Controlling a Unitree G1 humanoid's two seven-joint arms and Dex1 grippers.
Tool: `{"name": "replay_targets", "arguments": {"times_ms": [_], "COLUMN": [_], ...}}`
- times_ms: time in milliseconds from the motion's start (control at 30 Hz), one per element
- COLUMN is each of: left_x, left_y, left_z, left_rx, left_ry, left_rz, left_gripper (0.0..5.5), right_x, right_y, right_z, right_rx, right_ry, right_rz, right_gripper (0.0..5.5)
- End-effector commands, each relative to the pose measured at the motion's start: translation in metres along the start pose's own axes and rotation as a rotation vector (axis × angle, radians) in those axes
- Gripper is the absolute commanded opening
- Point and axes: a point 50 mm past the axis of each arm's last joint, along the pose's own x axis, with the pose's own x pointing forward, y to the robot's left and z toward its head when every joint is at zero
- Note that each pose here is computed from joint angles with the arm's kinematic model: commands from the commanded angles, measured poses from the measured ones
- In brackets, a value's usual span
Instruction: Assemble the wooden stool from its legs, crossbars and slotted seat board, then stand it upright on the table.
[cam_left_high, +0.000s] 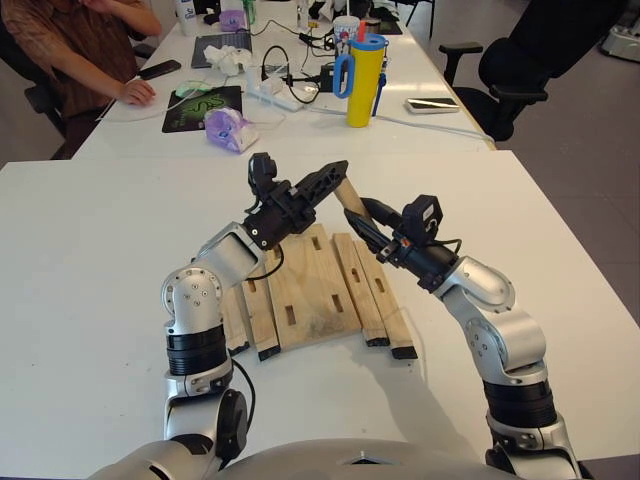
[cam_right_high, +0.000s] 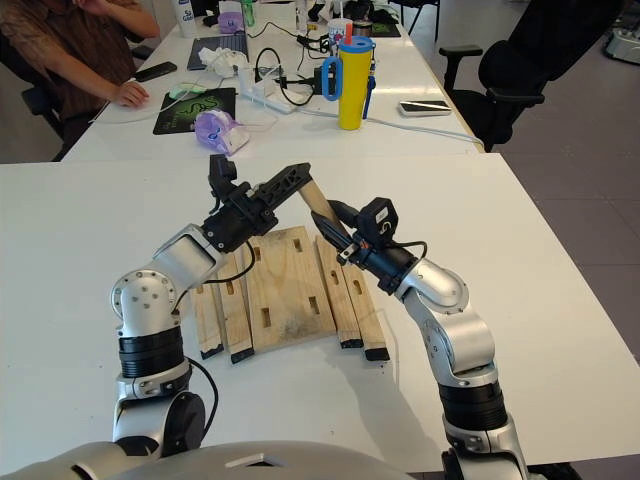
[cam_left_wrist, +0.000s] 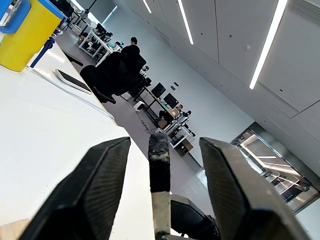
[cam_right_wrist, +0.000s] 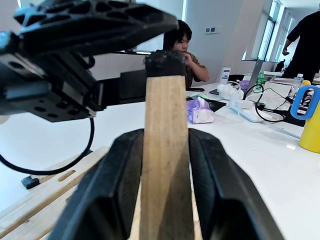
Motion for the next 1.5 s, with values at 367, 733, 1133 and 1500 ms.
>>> {"name": "replay_targets", "arguments": {"times_ms": [367, 733, 1133, 1500], "left_x": [0.000, -0.023, -0.110, -0.126], "left_y": [-0.003, -0.006, 0.029, 0.028], "left_z": [0.005, 0.029, -0.004, -0.010], "left_rx": [-0.031, 0.041, 0.139, 0.153], "left_ry": [0.010, -0.235, -0.247, -0.317], "left_rz": [-0.020, 0.173, 0.801, 0.923], "left_gripper": [0.46, 0.44, 0.44, 0.44], "right_x": [0.001, -0.017, -0.035, -0.027], "right_y": [0.002, -0.011, -0.054, -0.053], "right_z": [0.005, -0.033, -0.053, -0.055], "right_rx": [-0.007, -0.092, -0.022, 0.003], "right_ry": [-0.036, 0.213, 0.329, 0.339], "right_rz": [-0.018, -0.122, -0.455, -0.442], "right_gripper": [1.29, 2.47, 2.47, 2.47]}}
